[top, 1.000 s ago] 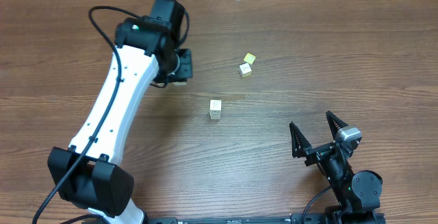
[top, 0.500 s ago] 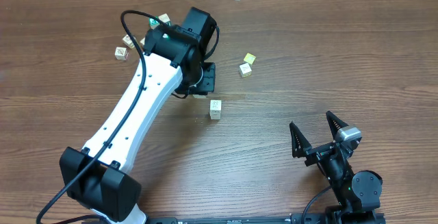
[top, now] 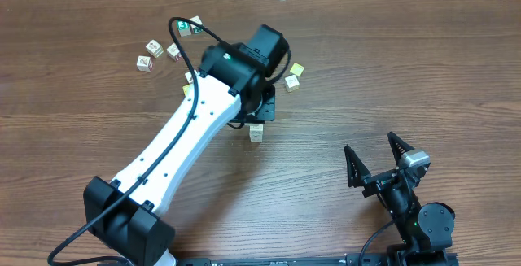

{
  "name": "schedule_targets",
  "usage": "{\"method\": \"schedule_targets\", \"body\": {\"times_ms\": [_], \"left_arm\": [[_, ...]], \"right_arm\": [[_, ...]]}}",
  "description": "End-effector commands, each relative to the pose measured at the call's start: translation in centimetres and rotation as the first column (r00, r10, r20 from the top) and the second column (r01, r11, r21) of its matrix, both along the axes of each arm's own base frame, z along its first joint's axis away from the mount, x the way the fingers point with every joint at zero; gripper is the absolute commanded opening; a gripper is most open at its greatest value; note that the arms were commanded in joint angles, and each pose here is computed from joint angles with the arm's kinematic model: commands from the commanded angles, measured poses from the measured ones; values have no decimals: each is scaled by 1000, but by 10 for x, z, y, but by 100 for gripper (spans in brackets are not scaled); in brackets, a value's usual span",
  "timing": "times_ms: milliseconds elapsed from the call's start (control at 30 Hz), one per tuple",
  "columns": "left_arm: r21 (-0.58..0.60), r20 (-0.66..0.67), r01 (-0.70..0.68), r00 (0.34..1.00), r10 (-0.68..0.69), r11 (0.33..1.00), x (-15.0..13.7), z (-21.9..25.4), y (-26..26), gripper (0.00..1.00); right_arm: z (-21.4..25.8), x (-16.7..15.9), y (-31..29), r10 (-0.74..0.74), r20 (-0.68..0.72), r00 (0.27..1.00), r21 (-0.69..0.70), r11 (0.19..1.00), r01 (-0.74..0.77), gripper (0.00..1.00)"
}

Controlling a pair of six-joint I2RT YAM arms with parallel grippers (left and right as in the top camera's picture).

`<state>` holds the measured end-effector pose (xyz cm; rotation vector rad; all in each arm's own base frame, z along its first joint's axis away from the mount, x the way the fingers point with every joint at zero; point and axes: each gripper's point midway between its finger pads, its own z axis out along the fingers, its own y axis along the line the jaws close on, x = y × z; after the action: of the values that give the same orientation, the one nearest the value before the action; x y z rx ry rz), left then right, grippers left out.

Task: Form a tower
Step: 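Carry the yellow 'C' block over to the tower with the left gripper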

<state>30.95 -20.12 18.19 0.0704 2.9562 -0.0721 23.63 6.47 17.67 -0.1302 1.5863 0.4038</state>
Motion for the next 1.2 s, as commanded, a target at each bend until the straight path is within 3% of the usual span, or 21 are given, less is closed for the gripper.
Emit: {"method": "schedule_targets", "body": {"times_ms": [0, 700, 1167], "left_arm": [[19, 48, -45, 998, 44, 999, 2, 3, -1, 22], [75, 100, -127, 988, 119, 989, 10, -48, 6, 20], [55, 120, -125, 986, 118, 991, 15, -55, 1, 21]], "right_arm": [[-2, 0, -1, -4, 3, 1000, 3, 1000, 4, 100], [-2, 0, -1, -4, 3, 1000, 3, 1000, 4, 100], [-2, 0, -1, -4, 3, 1000, 3, 1000, 4, 100]]}}
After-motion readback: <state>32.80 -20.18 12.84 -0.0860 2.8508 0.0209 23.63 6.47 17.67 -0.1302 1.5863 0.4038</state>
